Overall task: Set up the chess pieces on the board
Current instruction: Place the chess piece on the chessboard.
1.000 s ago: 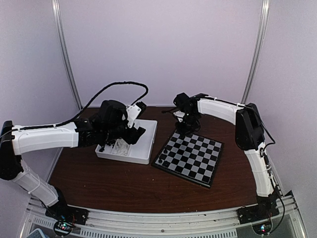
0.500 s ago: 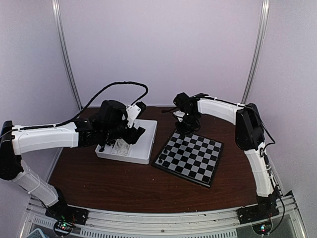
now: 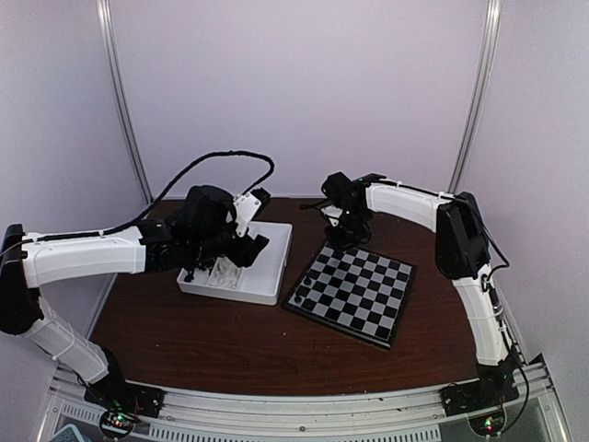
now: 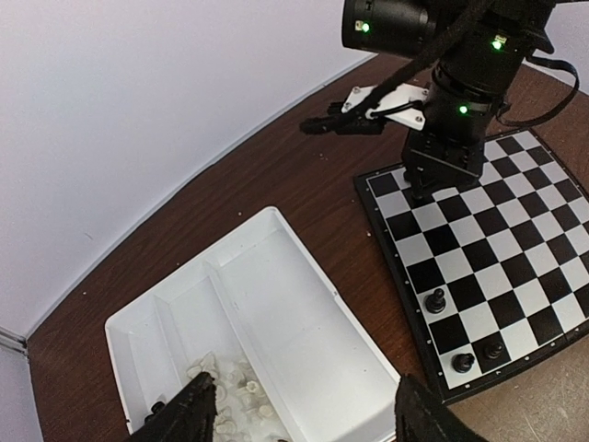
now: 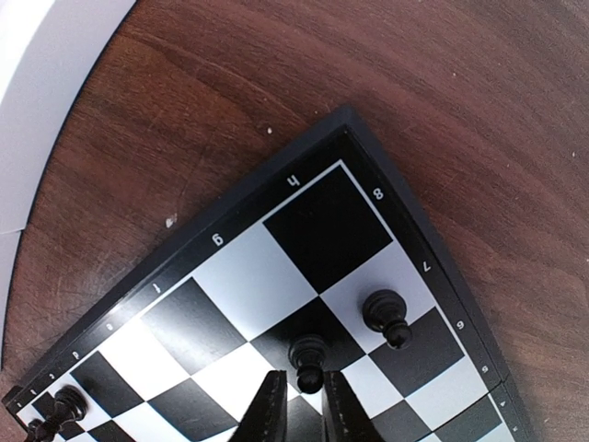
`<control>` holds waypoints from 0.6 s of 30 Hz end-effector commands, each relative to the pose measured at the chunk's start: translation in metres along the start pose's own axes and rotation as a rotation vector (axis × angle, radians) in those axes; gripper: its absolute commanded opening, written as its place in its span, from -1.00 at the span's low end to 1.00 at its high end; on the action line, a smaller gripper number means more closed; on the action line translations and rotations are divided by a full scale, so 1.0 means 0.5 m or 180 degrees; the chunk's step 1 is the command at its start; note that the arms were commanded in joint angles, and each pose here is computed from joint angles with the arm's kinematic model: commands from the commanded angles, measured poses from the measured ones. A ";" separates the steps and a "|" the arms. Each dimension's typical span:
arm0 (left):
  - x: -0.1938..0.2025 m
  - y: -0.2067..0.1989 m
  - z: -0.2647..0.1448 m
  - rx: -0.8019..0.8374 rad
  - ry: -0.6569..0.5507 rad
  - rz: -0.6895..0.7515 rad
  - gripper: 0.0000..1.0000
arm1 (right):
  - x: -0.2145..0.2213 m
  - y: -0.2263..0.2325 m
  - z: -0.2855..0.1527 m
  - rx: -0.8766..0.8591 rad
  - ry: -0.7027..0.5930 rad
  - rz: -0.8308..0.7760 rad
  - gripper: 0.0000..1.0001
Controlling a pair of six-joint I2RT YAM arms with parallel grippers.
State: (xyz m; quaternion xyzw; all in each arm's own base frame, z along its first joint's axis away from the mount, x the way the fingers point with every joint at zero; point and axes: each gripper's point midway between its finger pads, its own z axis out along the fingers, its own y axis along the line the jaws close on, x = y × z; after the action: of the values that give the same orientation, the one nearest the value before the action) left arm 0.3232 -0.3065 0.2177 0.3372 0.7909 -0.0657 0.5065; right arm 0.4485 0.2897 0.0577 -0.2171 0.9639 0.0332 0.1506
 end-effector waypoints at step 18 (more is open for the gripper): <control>0.087 0.129 -0.025 -0.0685 0.0310 -0.0984 0.95 | 0.000 0.033 -0.179 -0.0411 -0.0846 -0.0028 -0.41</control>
State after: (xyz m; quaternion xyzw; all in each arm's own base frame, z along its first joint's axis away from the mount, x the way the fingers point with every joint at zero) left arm 0.3319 -0.2619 0.2118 0.2382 0.8292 -0.0431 0.5038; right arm 0.4175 0.2801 0.0966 -0.2187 0.9559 0.0712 0.1826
